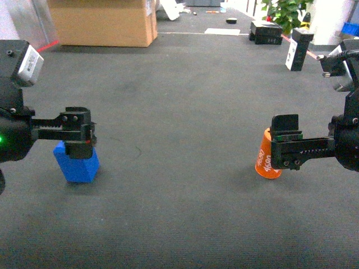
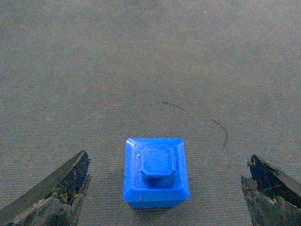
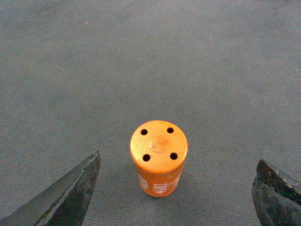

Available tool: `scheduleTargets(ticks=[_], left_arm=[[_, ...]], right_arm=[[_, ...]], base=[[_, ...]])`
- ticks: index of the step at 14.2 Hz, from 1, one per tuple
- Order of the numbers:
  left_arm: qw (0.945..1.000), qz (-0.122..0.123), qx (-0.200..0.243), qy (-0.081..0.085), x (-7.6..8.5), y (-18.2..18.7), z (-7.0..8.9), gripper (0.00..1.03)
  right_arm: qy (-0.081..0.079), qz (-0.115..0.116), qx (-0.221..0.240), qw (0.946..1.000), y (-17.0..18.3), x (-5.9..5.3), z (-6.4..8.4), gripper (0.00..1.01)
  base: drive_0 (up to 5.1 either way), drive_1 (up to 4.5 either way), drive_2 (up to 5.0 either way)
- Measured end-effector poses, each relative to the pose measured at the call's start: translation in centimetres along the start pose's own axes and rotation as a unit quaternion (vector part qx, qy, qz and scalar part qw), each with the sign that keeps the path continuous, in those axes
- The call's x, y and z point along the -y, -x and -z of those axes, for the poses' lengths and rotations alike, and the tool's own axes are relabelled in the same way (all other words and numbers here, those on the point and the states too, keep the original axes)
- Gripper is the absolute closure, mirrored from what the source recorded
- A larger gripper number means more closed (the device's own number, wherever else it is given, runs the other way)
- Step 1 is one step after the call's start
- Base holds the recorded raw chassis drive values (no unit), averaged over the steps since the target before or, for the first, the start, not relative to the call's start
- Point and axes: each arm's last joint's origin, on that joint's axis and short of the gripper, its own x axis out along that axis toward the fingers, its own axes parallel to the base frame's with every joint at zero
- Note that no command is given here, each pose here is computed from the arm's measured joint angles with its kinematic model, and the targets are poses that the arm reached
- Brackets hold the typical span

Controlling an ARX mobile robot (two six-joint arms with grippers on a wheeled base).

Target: Sort blue parts and orange caps into right shelf containers

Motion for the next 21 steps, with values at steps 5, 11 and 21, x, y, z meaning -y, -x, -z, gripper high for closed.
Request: scheduleTargets(ticks=[5,11,21], left_arm=[[0.9995,-0.007,-0.031,0.004,-0.2,-2.7,1.9,0.05],[0.9983,-0.017,-0.053,0.017,-0.7,-4.1,2.9,0.05],[0.9978,-0.026,-0.061,-0.004,0.2,-5.6,3.1,0.54]], right_arm=[[-0.006,-0.003,-0.032,0.9995,-2.0,0.1,1.5,0.03],[-0.02,0.005,-0.068,0.9974,-5.0,0.3,3.4,0.03],[0.015,0.018,-0.051,0.9984,-7.9,-0.6,3.4,0.56]], base=[[0.0,0.0,0.0],[0.0,0.0,0.0],[0.0,0.0,0.0]])
